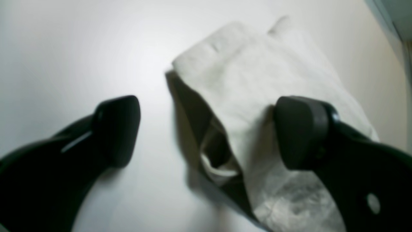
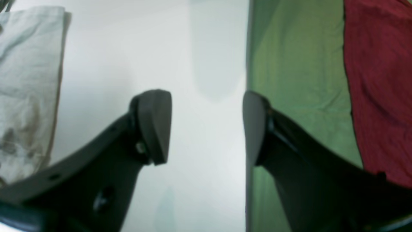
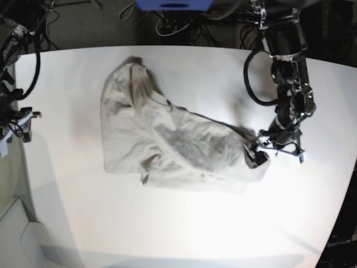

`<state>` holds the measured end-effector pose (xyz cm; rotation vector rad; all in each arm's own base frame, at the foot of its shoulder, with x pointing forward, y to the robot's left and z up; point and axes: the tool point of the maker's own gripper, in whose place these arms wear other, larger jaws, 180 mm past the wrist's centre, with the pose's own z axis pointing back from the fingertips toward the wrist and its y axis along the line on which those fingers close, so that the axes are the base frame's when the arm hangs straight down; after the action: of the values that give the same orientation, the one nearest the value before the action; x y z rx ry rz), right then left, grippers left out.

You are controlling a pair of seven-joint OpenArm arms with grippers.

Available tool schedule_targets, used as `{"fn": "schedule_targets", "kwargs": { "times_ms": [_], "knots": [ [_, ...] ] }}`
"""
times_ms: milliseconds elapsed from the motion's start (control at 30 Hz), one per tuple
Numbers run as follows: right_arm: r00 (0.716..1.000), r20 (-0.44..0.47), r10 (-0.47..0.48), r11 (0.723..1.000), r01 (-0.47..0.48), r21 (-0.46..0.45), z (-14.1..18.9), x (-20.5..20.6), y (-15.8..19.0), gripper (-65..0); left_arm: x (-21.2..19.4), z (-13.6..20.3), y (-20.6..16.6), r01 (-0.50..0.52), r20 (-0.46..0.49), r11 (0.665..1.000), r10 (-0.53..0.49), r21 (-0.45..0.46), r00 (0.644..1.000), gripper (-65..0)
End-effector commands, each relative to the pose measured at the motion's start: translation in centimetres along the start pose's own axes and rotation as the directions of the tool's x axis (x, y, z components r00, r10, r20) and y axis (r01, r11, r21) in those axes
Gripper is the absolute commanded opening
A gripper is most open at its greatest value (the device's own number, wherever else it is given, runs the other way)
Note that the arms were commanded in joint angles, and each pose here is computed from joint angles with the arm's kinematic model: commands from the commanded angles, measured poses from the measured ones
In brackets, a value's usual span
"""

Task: Layout the t-shirt on the table in an organized manner, then fold the t-shirt properly
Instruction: 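Lower the shirt flat and move the left gripper to its corner, then pull the grasped shirt corner outward with the left gripper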

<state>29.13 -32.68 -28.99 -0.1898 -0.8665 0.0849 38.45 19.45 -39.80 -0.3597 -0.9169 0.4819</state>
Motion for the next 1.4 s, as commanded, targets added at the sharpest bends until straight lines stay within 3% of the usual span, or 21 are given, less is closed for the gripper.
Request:
{"fn": "schedule_targets", "kwargs": {
  "times_ms": [0, 700, 867, 1033, 1233, 1367],
  "knots": [
    [0.998, 0.045, 0.032, 0.999, -0.032, 0.001, 0.4, 1.4, -0.3, -29.0, 2.5, -0.2, -1.8, 0.023, 0.062, 0.998, -0.019, -0.051, 0.998, 0.0],
    [0.998, 0.042, 0.036, 0.999, -0.036, 0.001, 0.4, 1.3, -0.3, -29.0, 3.1, -1.0, -2.5, 0.008, 0.063, 0.997, -0.003, -0.073, 0.998, -0.3],
    [0.998, 0.043, 0.036, 0.999, -0.036, 0.0, 0.4, 1.3, -0.3, -29.0, 3.5, -1.2, -2.9, 0.006, 0.07, 0.997, -0.001, -0.08, 0.998, -28.4],
    [0.998, 0.043, 0.036, 0.999, -0.036, 0.0, 0.4, 1.3, -0.3, -29.0, 3.5, -1.2, -2.9, 0.002, 0.069, 0.997, 0.003, -0.078, 0.998, -48.3],
    [0.998, 0.047, 0.036, 0.999, -0.036, -0.001, 0.4, 1.5, -0.4, -29.0, 3.1, -1.3, -3.5, -0.008, 0.066, 0.996, 0.014, -0.091, 0.998, -51.8],
    [0.998, 0.048, 0.035, 0.999, -0.035, -0.001, 0.4, 1.6, -0.4, -29.0, 4.2, -0.5, -4.4, -0.006, 0.1, 0.993, 0.018, -0.12, 0.995, -65.0]
  ]
}}
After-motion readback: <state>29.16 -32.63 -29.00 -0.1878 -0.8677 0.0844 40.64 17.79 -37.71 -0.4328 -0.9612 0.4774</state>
